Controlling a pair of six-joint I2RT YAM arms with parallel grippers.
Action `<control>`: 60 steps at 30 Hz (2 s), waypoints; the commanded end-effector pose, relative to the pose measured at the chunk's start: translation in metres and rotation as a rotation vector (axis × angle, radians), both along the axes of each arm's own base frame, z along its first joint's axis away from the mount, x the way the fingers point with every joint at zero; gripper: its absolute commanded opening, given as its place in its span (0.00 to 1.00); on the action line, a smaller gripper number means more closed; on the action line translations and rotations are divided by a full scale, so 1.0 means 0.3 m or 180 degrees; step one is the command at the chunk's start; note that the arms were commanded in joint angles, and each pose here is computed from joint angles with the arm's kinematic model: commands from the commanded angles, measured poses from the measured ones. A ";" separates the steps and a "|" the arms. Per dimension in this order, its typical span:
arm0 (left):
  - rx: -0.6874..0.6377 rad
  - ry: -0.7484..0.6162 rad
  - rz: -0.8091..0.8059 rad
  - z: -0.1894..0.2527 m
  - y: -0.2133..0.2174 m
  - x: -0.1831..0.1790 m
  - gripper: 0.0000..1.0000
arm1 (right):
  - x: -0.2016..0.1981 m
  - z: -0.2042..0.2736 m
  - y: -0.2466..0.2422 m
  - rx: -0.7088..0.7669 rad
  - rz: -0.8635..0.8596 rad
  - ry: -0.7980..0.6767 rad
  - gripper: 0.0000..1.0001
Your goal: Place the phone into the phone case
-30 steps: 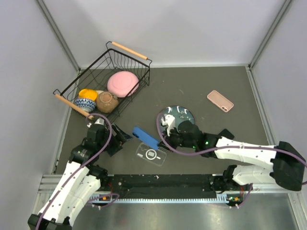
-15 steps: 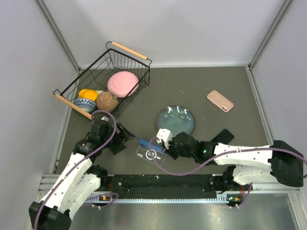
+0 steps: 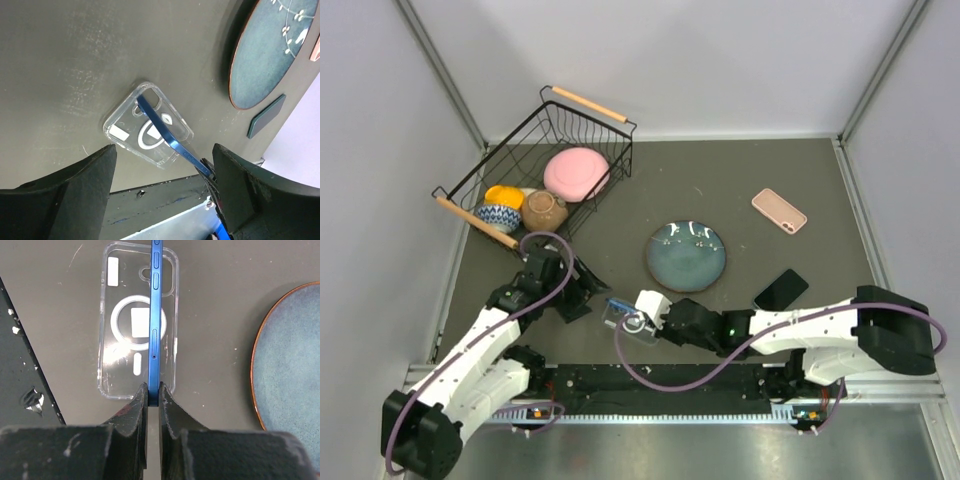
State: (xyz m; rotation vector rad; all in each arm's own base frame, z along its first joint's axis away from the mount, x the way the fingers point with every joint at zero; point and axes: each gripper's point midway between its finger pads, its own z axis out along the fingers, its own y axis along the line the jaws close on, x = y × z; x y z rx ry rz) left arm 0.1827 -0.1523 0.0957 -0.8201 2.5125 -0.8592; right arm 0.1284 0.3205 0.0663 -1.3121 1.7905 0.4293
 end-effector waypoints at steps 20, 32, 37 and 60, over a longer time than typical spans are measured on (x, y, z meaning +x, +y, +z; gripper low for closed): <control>-0.0017 -0.0181 -0.0199 -0.045 -0.062 -0.039 0.73 | -0.102 -0.026 0.070 0.0164 -0.0169 0.0330 0.40; 0.0292 -0.0217 -0.0164 -0.057 -0.014 -0.050 0.73 | -0.106 0.030 0.089 0.0368 -0.0257 0.0565 0.72; 0.0427 -0.0251 -0.0107 -0.050 0.020 -0.057 0.73 | -0.061 0.059 0.104 0.0446 -0.0219 0.0673 0.99; 0.0611 -0.0181 0.0096 -0.064 0.076 -0.071 0.77 | 0.058 -0.053 0.251 -0.0073 0.0236 0.0610 0.99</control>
